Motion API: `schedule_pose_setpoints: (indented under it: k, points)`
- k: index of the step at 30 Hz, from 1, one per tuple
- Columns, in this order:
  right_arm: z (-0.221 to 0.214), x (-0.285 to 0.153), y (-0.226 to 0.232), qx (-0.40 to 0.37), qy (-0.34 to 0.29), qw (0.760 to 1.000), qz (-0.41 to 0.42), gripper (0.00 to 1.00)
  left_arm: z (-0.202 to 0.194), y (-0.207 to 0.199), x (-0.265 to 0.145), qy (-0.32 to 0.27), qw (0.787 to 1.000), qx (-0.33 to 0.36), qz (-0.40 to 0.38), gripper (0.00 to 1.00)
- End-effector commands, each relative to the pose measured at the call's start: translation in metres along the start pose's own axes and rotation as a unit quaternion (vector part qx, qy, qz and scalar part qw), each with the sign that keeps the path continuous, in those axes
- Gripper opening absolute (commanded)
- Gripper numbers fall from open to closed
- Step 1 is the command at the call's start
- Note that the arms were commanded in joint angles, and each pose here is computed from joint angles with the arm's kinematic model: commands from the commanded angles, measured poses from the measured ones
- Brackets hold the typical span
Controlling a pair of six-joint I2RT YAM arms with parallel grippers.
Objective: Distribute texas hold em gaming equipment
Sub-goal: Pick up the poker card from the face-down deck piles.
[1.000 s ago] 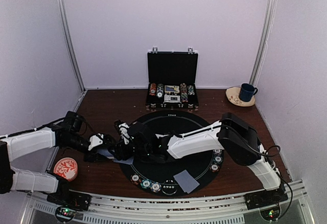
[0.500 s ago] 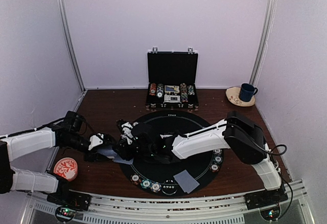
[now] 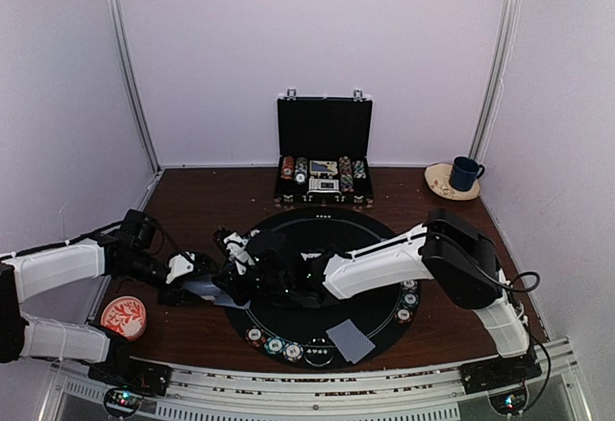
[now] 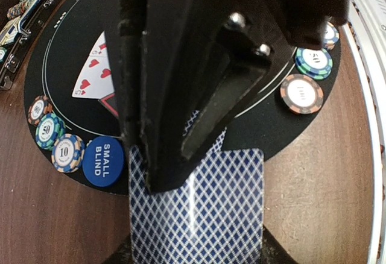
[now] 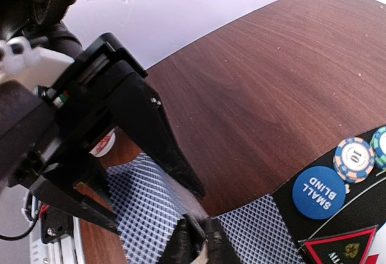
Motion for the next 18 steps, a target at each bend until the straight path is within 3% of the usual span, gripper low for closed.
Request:
schedule_pose_setpoints:
  k: [1, 2, 18]
  points:
    - [0.022, -0.013, 0.001, -0.009, -0.023, 1.0, -0.007, 0.03, 0.005, 0.0, -0.001, -0.018, 1.0, 0.008, -0.01, 0.14]
    - [0.023, -0.015, 0.002, -0.011, -0.023, 1.0, -0.01, 0.0, 0.005, 0.0, -0.001, -0.018, 1.0, 0.008, -0.01, 0.14]
    - [0.032, -0.071, -0.016, 0.027, -0.079, 0.996, 0.013, 0.0, 0.004, 0.0, -0.001, -0.017, 1.0, 0.006, -0.01, 0.14]
Point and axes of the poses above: each gripper's point midway between its finger pads, its own x axis out along the fingers, its own y axis along the line the jaws close on, z = x × y, the point moved 10 cm from there along -x, back along the fingers, and after that the axes turned 8 degrees about -x, right-handed, at the moved point
